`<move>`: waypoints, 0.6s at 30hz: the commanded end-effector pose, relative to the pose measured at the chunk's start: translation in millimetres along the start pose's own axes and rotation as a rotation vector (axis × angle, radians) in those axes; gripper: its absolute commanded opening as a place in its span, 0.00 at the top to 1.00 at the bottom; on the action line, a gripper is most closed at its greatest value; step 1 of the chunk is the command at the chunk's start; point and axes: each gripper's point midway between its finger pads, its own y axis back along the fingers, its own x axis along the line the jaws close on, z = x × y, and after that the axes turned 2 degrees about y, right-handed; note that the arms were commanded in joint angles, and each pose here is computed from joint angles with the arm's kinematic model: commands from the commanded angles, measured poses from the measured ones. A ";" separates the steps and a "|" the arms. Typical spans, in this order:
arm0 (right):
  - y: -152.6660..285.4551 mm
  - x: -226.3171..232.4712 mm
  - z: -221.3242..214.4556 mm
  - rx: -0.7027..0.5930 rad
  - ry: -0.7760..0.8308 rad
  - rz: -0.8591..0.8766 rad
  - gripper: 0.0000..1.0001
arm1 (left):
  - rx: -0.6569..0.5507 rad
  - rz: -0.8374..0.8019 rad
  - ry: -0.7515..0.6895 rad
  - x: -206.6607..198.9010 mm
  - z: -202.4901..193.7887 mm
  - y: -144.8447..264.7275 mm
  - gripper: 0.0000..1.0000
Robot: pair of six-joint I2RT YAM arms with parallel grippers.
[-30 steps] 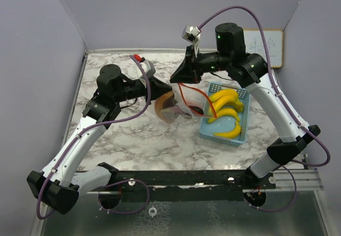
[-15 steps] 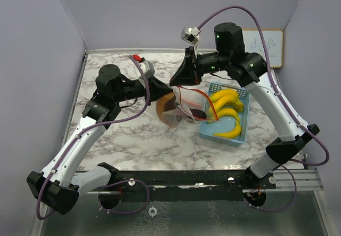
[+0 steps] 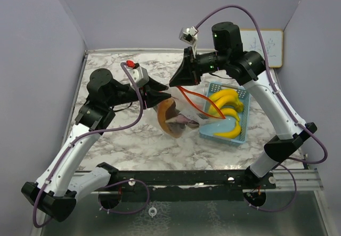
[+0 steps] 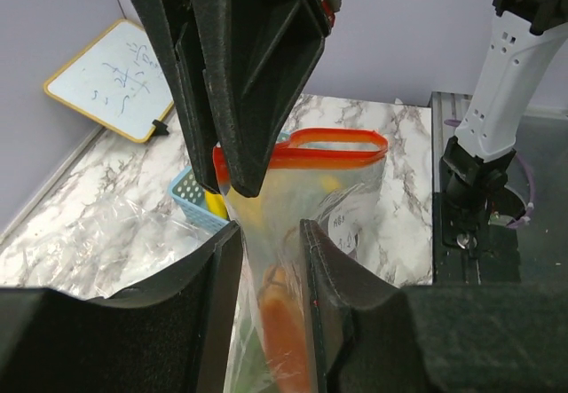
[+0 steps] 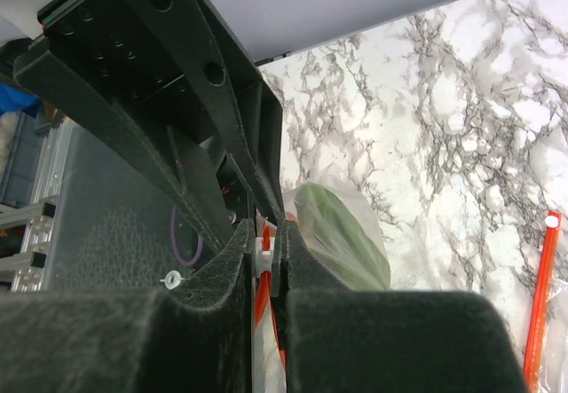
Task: Place the food in the zip-top bag and seal the zipper
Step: Zip the zipper food storage bag.
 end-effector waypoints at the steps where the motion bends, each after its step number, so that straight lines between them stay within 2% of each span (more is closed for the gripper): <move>1: 1.3 7.9 13.1 -0.025 0.020 0.026 0.98 | -0.017 -0.063 -0.035 -10.6 0.9 -1.0 0.65; 10: 1.2 16.5 9.8 -0.017 0.028 0.082 0.98 | -0.027 -0.080 0.004 -3.9 -3.1 -12.0 0.69; 11: 0.8 16.6 8.7 -0.015 0.026 0.086 0.98 | -0.032 -0.078 0.002 -2.7 -1.2 -13.0 0.73; 13: 0.3 16.5 6.9 -0.011 0.025 0.090 0.98 | -0.032 -0.065 0.007 1.7 -1.0 -15.4 0.95; 14: -0.3 15.6 6.1 -0.010 0.024 0.090 0.98 | -0.031 -0.051 0.014 4.8 -1.2 -16.3 1.00; 18: -0.2 7.4 4.1 -0.002 0.031 0.041 0.98 | -0.033 -0.016 0.021 12.3 1.3 -18.0 1.00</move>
